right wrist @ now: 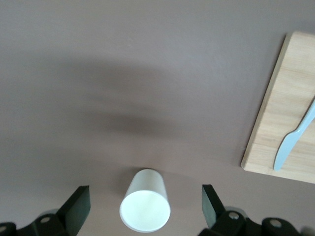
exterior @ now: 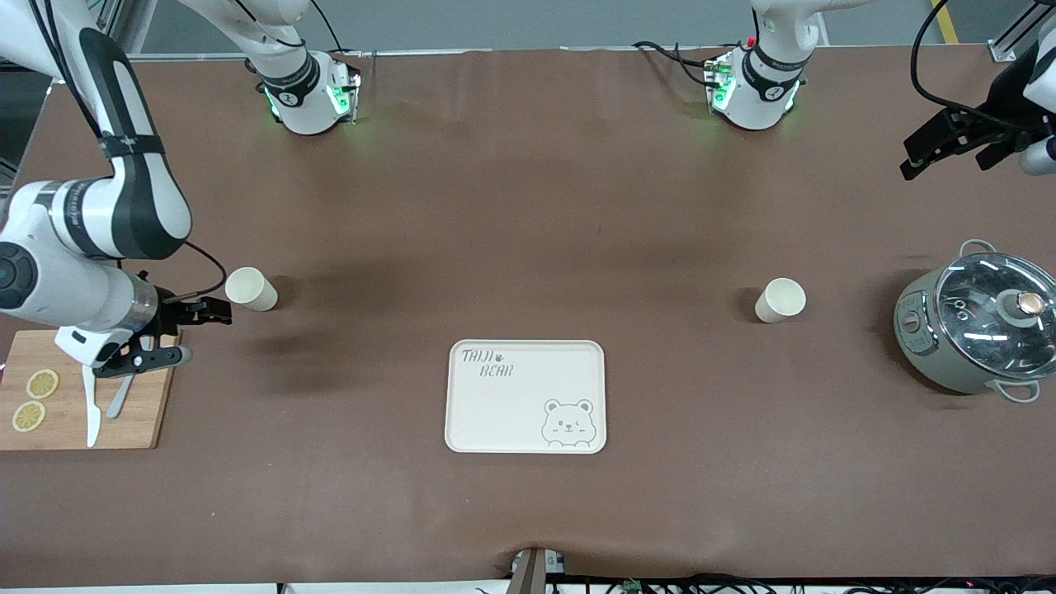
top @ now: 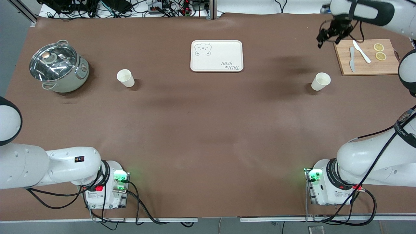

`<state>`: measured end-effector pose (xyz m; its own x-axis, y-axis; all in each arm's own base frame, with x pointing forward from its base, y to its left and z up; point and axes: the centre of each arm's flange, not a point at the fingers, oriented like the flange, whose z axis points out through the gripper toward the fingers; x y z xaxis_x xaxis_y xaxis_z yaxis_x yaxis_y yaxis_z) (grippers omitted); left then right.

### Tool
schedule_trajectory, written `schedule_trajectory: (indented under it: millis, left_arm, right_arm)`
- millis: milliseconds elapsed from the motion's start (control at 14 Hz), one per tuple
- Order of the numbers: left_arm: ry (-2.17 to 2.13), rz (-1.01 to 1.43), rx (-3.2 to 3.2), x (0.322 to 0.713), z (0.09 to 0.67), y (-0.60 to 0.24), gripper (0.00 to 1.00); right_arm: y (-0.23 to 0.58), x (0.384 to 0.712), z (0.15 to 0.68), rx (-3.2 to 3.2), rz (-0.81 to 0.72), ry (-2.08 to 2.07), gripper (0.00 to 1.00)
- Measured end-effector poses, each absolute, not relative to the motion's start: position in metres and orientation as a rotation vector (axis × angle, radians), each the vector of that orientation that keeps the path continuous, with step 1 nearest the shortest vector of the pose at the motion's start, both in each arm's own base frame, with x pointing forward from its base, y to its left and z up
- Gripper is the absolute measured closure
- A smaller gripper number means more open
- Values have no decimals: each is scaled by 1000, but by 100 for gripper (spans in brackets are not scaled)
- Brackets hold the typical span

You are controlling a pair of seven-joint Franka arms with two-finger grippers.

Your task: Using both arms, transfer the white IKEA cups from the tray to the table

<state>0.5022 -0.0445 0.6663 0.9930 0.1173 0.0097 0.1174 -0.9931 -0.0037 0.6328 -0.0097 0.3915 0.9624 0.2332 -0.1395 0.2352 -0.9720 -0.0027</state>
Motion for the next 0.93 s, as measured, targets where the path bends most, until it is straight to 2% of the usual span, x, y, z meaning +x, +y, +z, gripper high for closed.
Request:
schedule_trajectory:
  millis: [286, 500, 786, 929]
  left_arm:
    - [-169, -13, -3132, 502, 666, -50, 0]
    - [-165, -10, -3131, 501, 666, -51, 0]
    - [-165, -8, -3131, 501, 666, -51, 0]
    - [-164, -5, -3131, 501, 665, -51, 0]
  right_arm:
    - [7, 653, 487, 3101, -77, 395, 0]
    - [19, 653, 553, 3111, 6, 418, 0]
    - [18, 624, 598, 3153, -121, 384, 0]
    - [4, 606, 623, 3176, -128, 316, 0]
